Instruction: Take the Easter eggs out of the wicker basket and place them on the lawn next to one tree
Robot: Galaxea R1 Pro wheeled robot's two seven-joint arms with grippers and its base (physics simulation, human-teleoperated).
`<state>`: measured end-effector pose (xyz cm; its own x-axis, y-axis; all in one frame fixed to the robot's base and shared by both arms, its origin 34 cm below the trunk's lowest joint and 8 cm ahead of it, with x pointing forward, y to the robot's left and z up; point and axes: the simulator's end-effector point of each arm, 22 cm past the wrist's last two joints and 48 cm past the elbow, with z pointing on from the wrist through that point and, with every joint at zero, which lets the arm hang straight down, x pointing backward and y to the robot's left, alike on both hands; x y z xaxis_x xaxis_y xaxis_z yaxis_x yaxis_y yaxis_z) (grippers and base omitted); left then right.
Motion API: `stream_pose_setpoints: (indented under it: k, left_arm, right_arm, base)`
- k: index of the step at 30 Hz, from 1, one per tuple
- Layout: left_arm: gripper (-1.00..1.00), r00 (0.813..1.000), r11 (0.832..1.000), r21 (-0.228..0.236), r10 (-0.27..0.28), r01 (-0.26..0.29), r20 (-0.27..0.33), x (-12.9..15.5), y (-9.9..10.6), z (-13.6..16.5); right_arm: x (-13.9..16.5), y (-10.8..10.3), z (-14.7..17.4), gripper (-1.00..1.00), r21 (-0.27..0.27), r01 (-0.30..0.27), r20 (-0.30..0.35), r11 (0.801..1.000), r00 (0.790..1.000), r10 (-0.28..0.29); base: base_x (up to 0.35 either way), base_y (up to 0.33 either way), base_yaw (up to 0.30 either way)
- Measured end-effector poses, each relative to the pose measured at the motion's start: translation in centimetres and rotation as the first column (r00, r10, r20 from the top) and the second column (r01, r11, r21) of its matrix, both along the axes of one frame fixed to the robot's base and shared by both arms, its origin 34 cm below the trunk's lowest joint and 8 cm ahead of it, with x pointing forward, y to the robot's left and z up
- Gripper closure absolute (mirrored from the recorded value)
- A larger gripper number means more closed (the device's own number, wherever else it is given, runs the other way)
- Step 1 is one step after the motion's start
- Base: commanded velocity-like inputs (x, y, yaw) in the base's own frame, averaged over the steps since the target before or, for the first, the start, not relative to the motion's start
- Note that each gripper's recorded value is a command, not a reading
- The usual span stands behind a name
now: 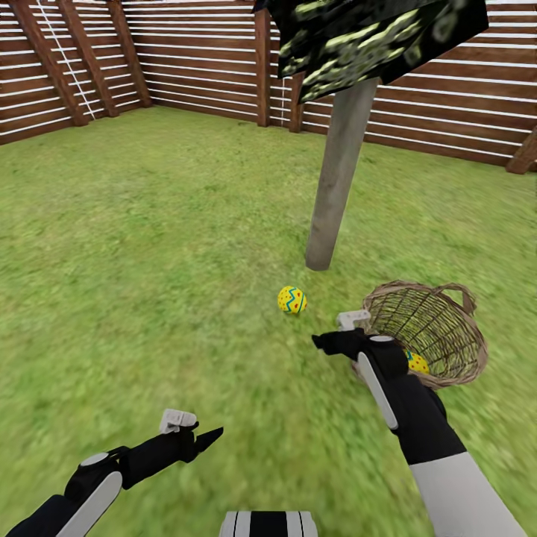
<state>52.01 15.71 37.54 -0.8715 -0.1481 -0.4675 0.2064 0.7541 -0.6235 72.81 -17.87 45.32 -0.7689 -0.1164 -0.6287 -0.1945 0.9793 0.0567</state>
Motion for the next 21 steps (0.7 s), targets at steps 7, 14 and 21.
stream_pose_setpoints:
  k: [7,14,21]
  left_arm:
    - [-1.00,1.000,1.000,0.000,-0.002,0.002,0.009,0.2,-0.1,0.4]
    - [-1.00,1.000,1.000,-0.001,-0.002,0.002,0.021,0.4,-0.1,0.9]
    - [-1.00,1.000,1.000,-0.002,-0.002,0.002,0.031,0.6,-0.1,1.4]
  right_arm:
    - [-0.2,-0.9,0.8,-1.00,0.078,0.021,-0.030,0.997,0.999,-0.019]
    - [-0.1,-0.9,1.5,-1.00,0.079,0.021,-0.021,0.997,1.000,-0.019]
    - [0.0,-0.9,2.3,-1.00,0.080,0.020,-0.009,0.997,1.000,-0.019]
  base:
    - [-0.102,-0.159,-0.002]
    - [-0.009,-0.246,0.000]
    - [0.000,-0.301,0.000]
